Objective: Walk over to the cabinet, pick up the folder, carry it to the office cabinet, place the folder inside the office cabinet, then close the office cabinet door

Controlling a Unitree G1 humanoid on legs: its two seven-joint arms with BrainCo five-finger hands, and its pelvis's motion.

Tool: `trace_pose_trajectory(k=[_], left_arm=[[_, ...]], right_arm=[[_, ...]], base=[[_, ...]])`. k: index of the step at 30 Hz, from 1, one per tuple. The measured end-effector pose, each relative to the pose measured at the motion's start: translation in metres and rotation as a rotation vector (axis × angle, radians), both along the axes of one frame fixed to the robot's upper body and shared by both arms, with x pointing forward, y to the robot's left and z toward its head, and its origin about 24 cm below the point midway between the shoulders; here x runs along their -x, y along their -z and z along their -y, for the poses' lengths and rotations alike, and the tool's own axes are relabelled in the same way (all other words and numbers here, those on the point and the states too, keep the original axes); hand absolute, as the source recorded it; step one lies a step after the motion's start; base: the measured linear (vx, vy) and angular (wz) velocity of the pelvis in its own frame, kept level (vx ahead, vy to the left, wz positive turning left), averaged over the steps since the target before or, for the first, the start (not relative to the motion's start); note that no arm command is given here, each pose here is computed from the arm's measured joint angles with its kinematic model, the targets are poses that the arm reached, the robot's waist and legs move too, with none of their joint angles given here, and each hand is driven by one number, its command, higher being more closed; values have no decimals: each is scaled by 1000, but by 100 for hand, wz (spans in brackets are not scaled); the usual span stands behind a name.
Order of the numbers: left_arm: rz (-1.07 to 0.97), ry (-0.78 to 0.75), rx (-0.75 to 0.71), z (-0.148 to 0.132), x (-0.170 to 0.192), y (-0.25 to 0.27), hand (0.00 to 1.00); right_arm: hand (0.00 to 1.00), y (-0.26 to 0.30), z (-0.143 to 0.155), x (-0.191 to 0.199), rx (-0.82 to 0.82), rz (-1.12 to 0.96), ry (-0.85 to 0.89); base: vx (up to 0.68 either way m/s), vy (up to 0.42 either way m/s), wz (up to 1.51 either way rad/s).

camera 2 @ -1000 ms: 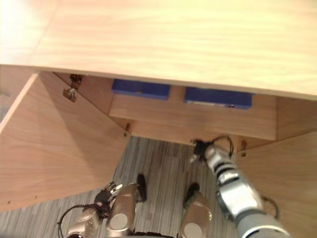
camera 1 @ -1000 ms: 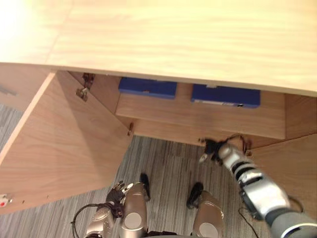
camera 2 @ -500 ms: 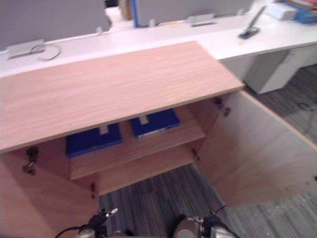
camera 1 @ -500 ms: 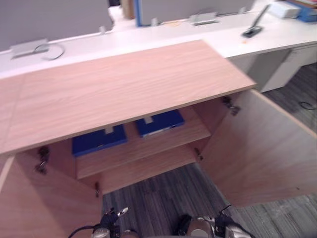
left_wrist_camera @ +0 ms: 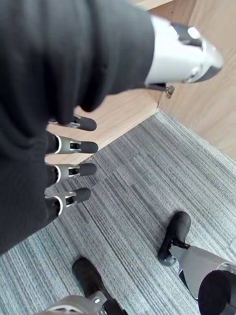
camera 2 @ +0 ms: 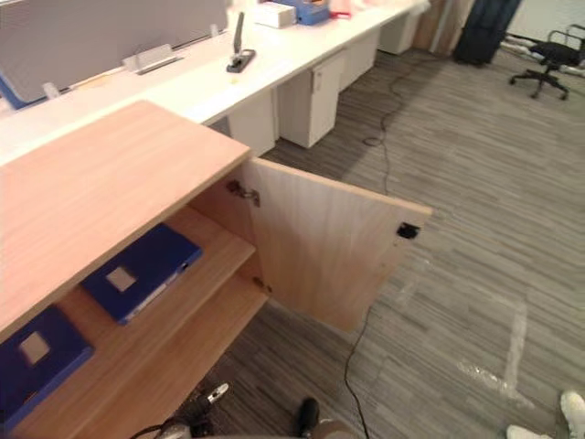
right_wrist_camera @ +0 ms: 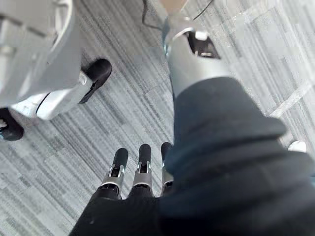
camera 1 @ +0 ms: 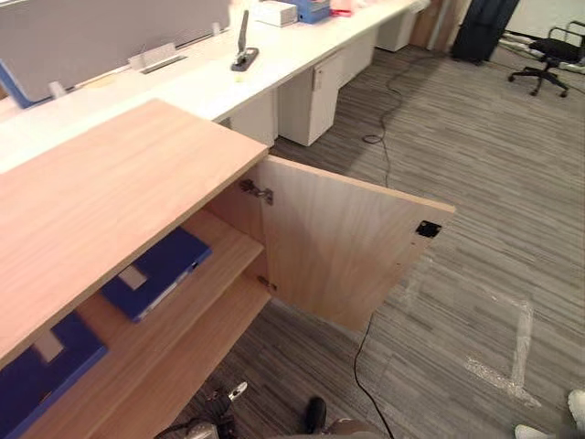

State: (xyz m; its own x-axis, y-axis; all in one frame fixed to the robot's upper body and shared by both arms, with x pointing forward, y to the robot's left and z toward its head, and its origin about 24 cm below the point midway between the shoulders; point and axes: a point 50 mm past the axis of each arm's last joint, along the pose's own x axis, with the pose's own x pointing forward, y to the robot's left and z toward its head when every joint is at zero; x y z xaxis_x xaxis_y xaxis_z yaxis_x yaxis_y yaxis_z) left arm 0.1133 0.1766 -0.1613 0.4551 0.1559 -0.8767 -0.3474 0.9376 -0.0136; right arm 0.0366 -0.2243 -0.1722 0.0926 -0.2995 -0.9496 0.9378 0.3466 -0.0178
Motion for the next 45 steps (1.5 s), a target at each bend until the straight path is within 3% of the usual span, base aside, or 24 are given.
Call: trace_pose_trajectory(k=[4, 10, 16, 19, 27, 34, 39, 44, 45], left_arm=[[13, 14, -14, -3, -5, -2, 0], [17, 47, -58, -13, -8, -4, 0], [-6, 48, -80, -20, 1, -3, 0], [-23, 44, -78, -21, 7, -1, 0], [-67, 32, -89, -29, 21, 2, 0], [-65, 40, -79, -28, 21, 2, 0], [-62, 57, -73, -27, 21, 2, 0], [-74, 74, -79, -29, 25, 3, 0], [-69, 80, -79, -29, 23, 2, 0]], right_arm=[[0, -9, 18, -27, 87, 67, -34], [0, -50, 86, -80, 340, 200, -31], [0, -143, 147, -167, 709, 425, -165], [0, -171, 154, -194, 774, 492, -194], [0, -219, 157, -250, 830, 548, -408], [0, -226, 152, -260, 825, 580, -508], [0, -234, 140, -272, 915, 511, -740], [0, -249, 97, -276, 1130, 537, -1131], [0, -249, 86, -272, 1223, 495, -1275]], base=[[24, 34, 4], [17, 27, 20], [-22, -1, 22], [-59, -22, 24], [-98, -58, 31], [-78, -34, 6], [-69, -32, -11], [-81, -73, -41], [-77, -94, -27]])
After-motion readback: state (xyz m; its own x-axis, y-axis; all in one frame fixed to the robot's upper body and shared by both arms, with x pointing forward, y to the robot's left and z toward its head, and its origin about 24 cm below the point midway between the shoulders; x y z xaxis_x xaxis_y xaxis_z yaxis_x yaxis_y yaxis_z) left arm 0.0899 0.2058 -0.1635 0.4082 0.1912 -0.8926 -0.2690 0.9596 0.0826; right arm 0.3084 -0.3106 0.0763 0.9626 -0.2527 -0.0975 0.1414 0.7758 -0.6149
